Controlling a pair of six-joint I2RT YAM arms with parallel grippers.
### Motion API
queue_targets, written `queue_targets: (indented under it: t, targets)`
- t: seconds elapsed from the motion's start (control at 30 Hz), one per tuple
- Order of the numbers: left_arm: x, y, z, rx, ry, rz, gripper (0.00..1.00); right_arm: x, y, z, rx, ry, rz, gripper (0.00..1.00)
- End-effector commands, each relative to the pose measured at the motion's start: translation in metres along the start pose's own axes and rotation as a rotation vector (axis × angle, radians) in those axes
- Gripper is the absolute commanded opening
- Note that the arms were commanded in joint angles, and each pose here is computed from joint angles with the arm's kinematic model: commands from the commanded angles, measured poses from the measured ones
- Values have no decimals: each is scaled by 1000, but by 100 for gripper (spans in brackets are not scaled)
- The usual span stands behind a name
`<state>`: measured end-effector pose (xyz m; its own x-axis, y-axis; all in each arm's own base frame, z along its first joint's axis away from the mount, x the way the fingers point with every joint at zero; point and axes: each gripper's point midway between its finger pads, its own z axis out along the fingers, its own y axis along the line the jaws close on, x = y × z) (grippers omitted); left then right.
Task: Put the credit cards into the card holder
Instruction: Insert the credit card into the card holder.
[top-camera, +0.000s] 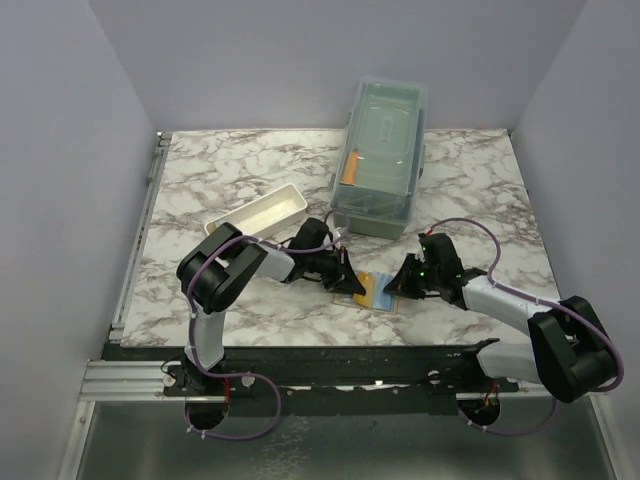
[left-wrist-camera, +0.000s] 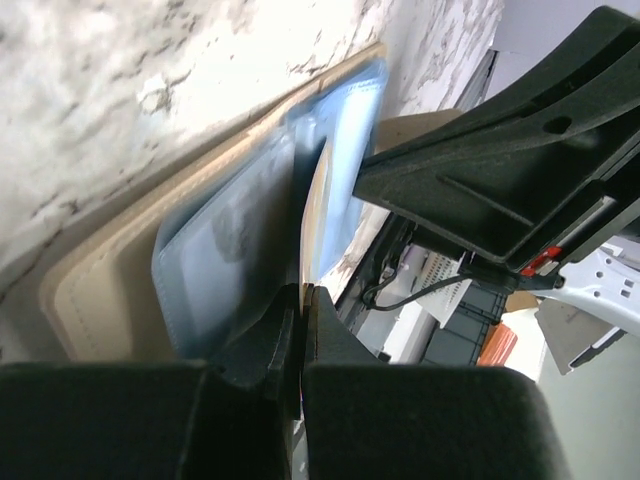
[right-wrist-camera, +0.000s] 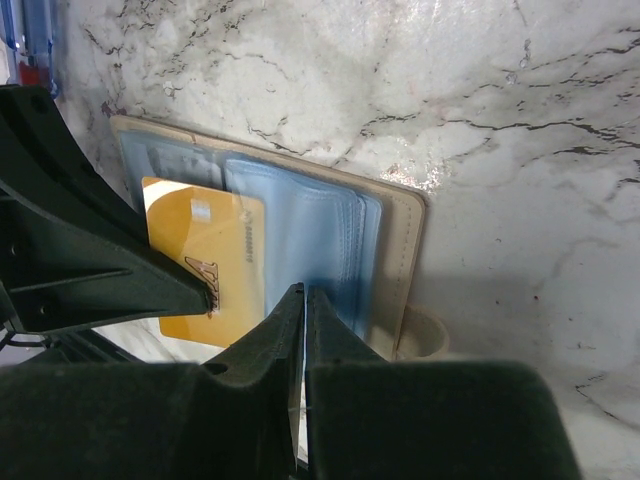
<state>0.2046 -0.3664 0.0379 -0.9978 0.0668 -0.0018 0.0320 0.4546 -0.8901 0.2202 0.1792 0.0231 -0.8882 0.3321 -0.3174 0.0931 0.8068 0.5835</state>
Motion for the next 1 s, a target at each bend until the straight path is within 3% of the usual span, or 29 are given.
queue_targets:
  t: [0.0,0.47,0.77,0.97]
  targets:
    - [-12,1,6,-13,-16,33,0,11,-21,0,91,32,-5,7]
    - [-19,-3,5,-26,-57,162,0,9,-19,-2,84,28,-13,7]
    - [-23,21,-1,-180,-58,274,0,11,-20,-2,87,33,-16,7]
    - [-22,21,0,-188,-52,272,0,12,-19,-2,78,34,-13,7]
